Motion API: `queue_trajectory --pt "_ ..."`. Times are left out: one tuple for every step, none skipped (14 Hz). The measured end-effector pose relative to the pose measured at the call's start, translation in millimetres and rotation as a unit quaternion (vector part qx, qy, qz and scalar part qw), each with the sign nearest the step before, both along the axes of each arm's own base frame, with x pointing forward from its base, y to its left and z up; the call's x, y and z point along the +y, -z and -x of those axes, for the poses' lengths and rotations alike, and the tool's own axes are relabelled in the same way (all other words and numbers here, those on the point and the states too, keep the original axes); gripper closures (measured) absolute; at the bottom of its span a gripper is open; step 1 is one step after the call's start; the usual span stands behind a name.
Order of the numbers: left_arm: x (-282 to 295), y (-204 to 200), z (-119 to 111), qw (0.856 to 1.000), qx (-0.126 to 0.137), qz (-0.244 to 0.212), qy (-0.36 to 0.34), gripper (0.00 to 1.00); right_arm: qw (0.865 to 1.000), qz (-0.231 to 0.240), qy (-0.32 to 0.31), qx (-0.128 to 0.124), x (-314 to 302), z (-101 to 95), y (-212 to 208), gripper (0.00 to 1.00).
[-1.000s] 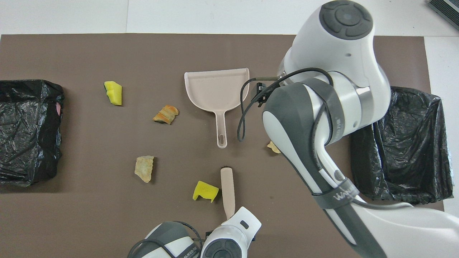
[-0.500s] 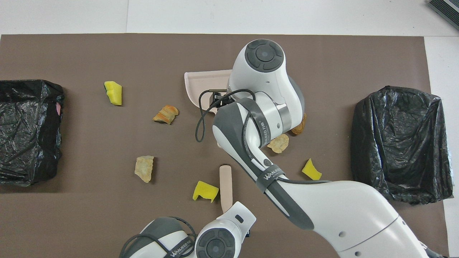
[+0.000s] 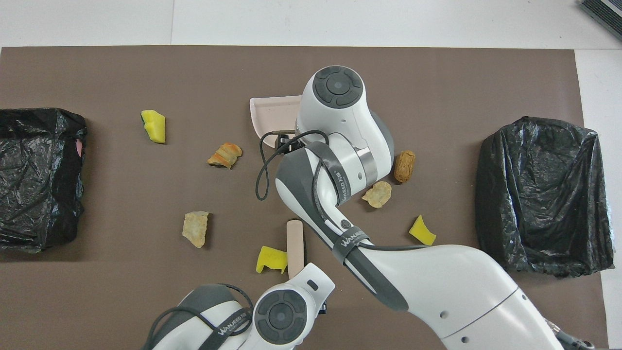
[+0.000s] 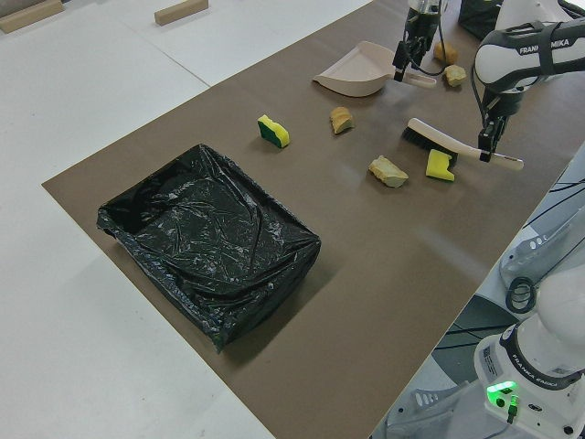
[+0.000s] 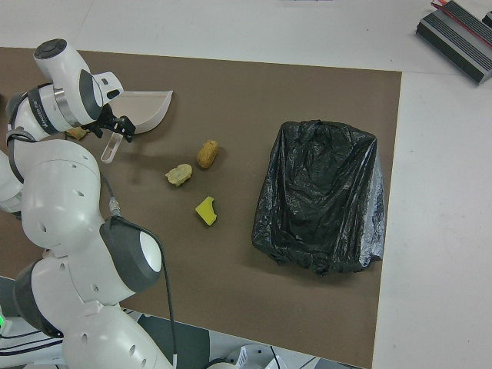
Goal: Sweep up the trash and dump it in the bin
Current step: 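Grasp the dustpan handle with the right gripper while the left gripper lifts the brush, then set the dustpan mid-table with the right gripper while the left gripper positions the brush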
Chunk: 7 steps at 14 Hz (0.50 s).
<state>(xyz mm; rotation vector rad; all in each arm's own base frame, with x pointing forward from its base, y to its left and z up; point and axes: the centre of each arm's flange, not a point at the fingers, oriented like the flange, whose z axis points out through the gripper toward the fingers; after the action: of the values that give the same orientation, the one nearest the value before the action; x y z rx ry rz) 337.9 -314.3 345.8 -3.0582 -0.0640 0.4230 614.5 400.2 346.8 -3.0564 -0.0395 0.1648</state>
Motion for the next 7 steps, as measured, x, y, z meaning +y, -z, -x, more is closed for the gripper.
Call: queue_trajectory --pt "17 1 -12 1.000 0.002 -0.010 -0.014 0.74 1.000 0.002 -0.002 0.003 2 2.6 3 0.04" --pt "34 1 -25 0.999 0.001 -0.016 -0.031 0.74 1.000 0.003 -0.002 0.004 1 3.2 5 0.15" --pt "55 1 -39 0.999 -0.002 -0.020 -0.043 0.74 1.000 0.003 -0.002 0.005 1 3.1 5 0.30" --pt "73 0 -51 0.999 -0.003 -0.022 -0.049 0.74 1.000 0.004 -0.002 0.006 0 3.2 5 0.41" --pt "85 -2 -58 0.998 -0.003 -0.020 -0.052 0.74 1.000 0.007 -0.002 0.010 0 4.0 6 0.51" --pt "93 -8 -64 0.998 -0.004 -0.017 -0.053 0.74 1.000 0.008 -0.003 0.012 -1 4.9 4 0.63" --pt "99 -17 -70 0.999 -0.005 -0.013 -0.053 0.74 1.000 0.010 -0.003 0.015 -2 5.4 1 0.68"
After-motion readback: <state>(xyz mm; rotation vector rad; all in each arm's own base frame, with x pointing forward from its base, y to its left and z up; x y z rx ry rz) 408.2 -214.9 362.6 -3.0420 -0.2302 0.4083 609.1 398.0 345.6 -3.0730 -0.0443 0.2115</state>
